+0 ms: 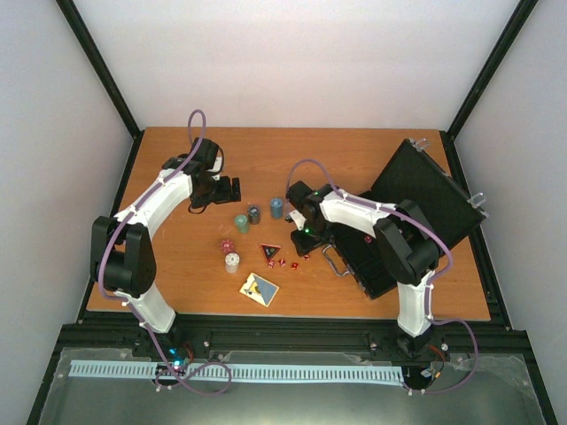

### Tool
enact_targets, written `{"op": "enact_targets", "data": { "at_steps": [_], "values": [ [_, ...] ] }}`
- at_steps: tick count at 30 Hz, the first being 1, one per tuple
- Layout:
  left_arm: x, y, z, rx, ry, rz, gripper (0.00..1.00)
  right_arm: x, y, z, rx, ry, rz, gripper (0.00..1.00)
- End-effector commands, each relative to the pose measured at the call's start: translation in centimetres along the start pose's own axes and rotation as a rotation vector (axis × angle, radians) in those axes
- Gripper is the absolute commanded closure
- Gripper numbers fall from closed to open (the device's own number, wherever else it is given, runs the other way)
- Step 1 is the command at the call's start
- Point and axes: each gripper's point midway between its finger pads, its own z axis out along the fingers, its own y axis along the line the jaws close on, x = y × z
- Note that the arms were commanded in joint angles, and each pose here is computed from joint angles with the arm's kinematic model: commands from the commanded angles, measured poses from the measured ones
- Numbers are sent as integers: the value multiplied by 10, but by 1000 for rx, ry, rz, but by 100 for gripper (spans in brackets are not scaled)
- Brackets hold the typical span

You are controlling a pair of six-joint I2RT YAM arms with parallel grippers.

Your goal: Pack up texas hold em set

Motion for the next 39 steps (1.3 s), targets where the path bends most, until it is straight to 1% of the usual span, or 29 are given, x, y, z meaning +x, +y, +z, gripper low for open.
{"op": "enact_targets", "data": {
  "at_steps": [1, 3, 10, 14, 18, 20, 24, 31, 33, 35, 39],
  "values": [
    [-7, -5, -10, 16, -39, 17, 0, 2, 7, 9, -5, 24, -44, 57],
    [-7, -5, -9, 15, -36, 16, 0, 3, 7, 11, -2, 29, -45, 57],
    [-6, -4, -6, 15, -30, 16, 0, 6, 6, 15, 3, 45, -43, 64],
    [-6, -4, -6, 14, -28, 15, 0, 6, 4, 16, 16, 47, -40, 75],
    [-6, -4, -6, 11, -30, 18, 0, 5, 1, 14, 35, 41, -39, 83],
    [-7, -4, -5, 11, -30, 15, 0, 3, -1, 9, 49, 35, -41, 85],
    [-7, -5, -6, 15, -32, 16, 0, -4, -3, -10, 83, 0, -58, 86],
    [-6, -5, -5, 19, -27, 16, 0, -17, -5, -76, 121, -112, -58, 86],
    [-6, -6, -5, 22, -25, 15, 0, -14, -15, -89, 140, -126, -35, 86],
    [-6, -6, -4, 25, -23, 13, 0, -7, -35, -95, 177, -129, -1, 85],
    [-4, -7, -4, 32, -19, 10, 0, 7, -87, -98, 217, -134, 112, 86]
  ]
}}
